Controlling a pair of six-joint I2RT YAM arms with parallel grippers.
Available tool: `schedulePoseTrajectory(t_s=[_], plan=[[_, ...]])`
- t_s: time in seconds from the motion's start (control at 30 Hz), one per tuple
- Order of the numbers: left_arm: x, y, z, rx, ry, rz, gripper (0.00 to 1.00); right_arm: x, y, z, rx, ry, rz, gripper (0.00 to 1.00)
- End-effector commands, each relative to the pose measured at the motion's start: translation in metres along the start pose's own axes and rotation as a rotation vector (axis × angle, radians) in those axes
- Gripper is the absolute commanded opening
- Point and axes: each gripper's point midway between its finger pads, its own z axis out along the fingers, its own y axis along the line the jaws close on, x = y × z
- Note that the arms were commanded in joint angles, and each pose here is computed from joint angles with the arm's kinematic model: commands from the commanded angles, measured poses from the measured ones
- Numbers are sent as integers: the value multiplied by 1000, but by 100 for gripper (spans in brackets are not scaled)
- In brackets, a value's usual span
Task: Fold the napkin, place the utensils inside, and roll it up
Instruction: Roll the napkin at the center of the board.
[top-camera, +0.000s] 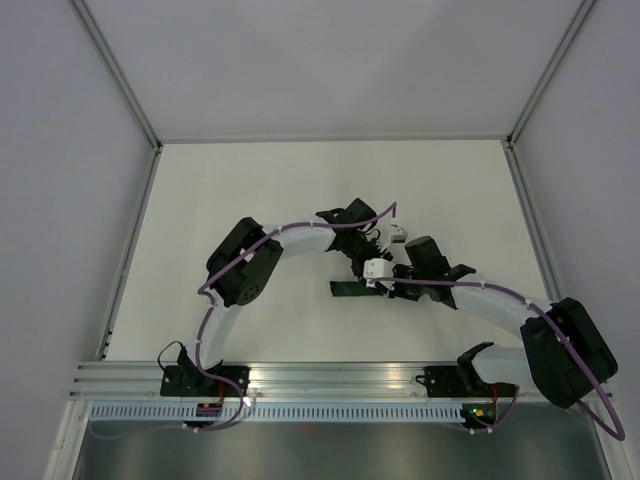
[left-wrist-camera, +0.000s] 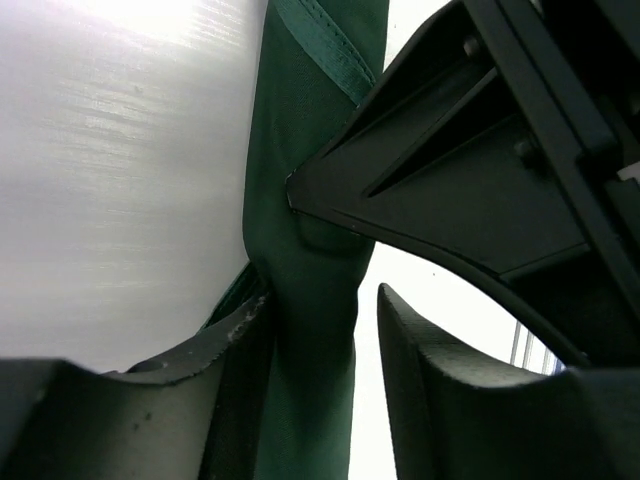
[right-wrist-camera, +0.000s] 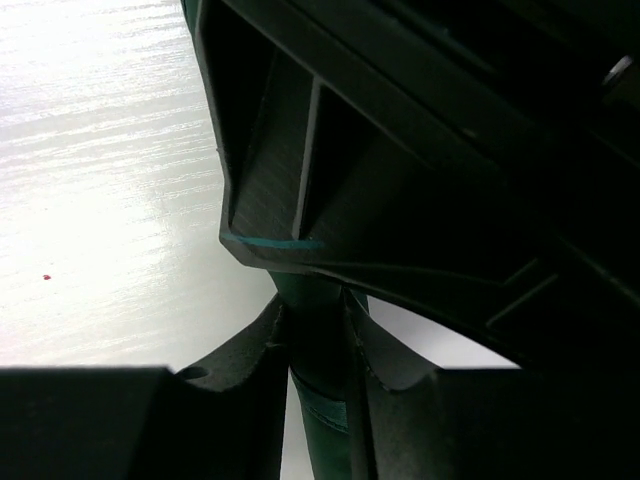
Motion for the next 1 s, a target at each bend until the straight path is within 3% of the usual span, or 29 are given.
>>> schedulePoseTrajectory(t_s=[0.0,0.23,0.53,0.57,0.63,0.7,0.77,0.97], plan=[[20,17,-8,-100,51,-90,53,6,2,2,-17,35,-9,27],[-15,27,-38,-166,-116,-78,57,4,6,3,-64,42,0,24],[-28,40,-97,-294,-345,-144,58,-1,7,3,-145,60,11,22],[-46,45,-116,-358,-432,-102,58,-2,8,3,-160,56,11,22],[-38,50,-127,-425,-498,-138,58,-4,6,2,-183,59,25,22],[-60,52,-165,-536,-662,-95,59,-3,6,3,-218,60,40,22],[-57,56,-183,-627,-764,-111,60,-2,5,3,-255,75,56,22],[-55,32,-236,-758,-988,-77,63,1,0,6,-335,101,81,21]])
